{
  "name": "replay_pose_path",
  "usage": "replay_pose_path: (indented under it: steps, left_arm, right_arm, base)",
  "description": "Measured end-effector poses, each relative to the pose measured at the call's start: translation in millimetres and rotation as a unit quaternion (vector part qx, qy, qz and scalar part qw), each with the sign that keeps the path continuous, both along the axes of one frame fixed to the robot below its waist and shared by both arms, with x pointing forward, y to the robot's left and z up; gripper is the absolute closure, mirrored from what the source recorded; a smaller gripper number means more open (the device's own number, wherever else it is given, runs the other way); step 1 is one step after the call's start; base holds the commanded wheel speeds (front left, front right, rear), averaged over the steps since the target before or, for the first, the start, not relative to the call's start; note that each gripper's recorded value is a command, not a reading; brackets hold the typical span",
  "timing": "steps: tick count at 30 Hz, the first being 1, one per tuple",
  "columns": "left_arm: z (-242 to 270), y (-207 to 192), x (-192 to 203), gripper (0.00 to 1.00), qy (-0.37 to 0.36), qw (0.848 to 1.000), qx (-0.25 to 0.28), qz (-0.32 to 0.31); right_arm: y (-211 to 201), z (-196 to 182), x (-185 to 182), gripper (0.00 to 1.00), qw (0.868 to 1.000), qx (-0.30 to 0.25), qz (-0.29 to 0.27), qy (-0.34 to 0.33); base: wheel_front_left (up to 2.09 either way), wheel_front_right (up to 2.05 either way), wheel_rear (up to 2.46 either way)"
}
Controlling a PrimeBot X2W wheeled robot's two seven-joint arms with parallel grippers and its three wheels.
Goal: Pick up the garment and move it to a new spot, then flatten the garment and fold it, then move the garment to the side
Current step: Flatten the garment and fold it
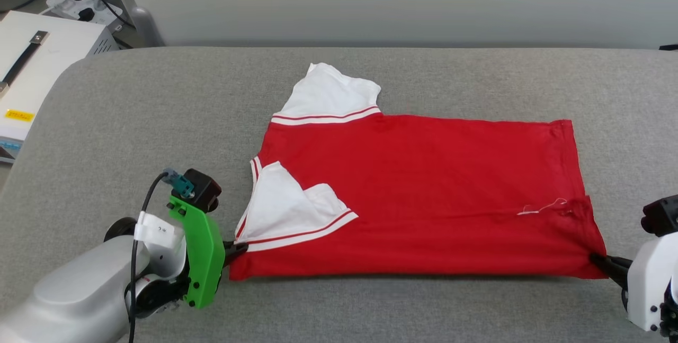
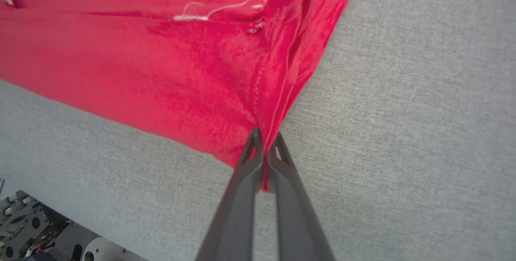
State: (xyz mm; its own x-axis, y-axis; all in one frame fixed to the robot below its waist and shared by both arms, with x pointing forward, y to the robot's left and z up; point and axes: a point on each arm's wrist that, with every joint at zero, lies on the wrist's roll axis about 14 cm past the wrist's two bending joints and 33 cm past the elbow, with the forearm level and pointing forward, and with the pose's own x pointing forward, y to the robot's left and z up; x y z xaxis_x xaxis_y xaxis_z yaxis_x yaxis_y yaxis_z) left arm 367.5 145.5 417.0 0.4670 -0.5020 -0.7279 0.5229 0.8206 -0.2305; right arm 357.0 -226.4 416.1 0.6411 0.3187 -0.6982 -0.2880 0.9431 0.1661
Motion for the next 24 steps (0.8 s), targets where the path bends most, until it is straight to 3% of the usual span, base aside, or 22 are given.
replay_pose_path:
  steps: [5, 20, 21, 22, 23, 24]
  left_arm:
    - [3, -3, -13, 1.00, 0.001, 1.000, -0.003, -0.006]
    - [-48, 6, -29, 1.00, 0.073, 0.997, 0.025, 0.015]
    - [-48, 5, -29, 0.75, 0.072, 0.997, 0.024, 0.016]
    - [-48, 6, -28, 0.44, 0.069, 0.997, 0.023, 0.018]
    - [-46, 7, -25, 0.00, 0.061, 0.998, 0.020, 0.023]
    - [-43, 8, -22, 0.00, 0.052, 0.998, 0.018, 0.027]
  right_arm:
    - [-4, 6, -12, 1.00, 1.000, 0.005, -0.003, -0.002]
    - [1, -45, -36, 1.00, 0.994, 0.029, -0.041, 0.097]
    - [1, -45, -36, 0.99, 0.994, 0.029, -0.043, 0.098]
    - [1, -45, -35, 0.84, 0.994, 0.031, -0.044, 0.094]
    - [1, -43, -34, 0.00, 0.995, 0.033, -0.047, 0.086]
    - [1, -40, -31, 0.00, 0.995, 0.034, -0.049, 0.075]
  base:
    - [0.00, 0.00, 0.00]
    - [0.00, 0.00, 0.00]
    - [0.00, 0.00, 0.00]
    - [0.00, 0.00, 0.00]
    - [0.00, 0.00, 0.00]
    - [0.00, 0.00, 0.00]
